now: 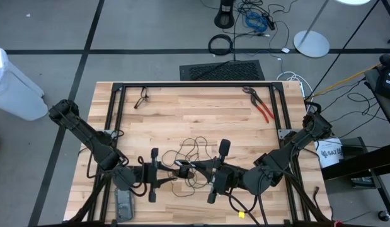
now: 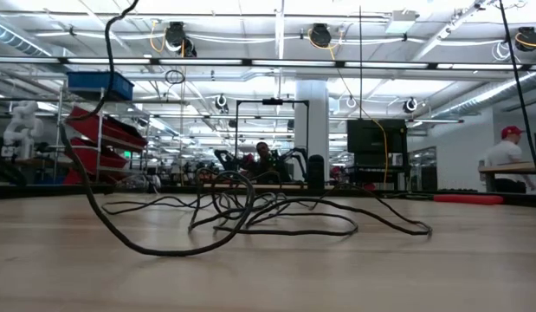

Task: Coil cords
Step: Coil the black wire onto the spool

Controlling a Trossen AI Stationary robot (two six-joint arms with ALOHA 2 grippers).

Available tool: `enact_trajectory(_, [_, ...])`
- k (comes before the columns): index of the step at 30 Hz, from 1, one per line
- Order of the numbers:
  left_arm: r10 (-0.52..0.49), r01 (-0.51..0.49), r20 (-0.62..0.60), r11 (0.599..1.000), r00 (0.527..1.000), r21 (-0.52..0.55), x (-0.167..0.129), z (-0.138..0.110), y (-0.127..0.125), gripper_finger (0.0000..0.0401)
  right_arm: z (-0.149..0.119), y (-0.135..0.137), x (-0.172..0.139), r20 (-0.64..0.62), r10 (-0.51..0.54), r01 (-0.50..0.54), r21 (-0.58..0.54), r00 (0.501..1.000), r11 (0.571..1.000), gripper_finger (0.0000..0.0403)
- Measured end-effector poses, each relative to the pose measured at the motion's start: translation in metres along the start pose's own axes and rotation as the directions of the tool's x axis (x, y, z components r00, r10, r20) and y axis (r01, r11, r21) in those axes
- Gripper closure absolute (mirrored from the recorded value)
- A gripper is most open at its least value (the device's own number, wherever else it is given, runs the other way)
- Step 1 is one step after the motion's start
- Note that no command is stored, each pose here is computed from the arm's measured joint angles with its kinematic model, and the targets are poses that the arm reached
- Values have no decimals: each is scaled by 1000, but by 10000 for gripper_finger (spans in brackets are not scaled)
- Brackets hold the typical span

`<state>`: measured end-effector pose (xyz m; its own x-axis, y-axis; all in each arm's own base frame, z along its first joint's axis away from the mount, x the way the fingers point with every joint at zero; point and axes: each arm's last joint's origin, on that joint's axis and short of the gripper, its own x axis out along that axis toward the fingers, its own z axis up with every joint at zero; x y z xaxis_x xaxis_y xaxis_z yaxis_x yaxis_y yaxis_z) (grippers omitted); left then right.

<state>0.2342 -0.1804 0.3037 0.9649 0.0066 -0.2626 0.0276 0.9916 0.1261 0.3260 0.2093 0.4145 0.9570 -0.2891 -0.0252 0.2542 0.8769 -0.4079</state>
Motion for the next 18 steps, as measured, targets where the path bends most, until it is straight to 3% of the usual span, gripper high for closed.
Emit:
enact_trajectory(9, [12,-12,1,1000,1000,8,0,0,0,388,0,0,0,0,0,0,0,1000,1000,403])
enact_trajectory(13, [24,-24,2,1000,1000,8,0,0,1,391,0,0,0,0,0,0,1,1000,1000,403])
enact_trajectory(18, [132,-132,9,991,991,-6,3,1,7,396,0,-1,2,0,-1,1,39,1000,999,403])
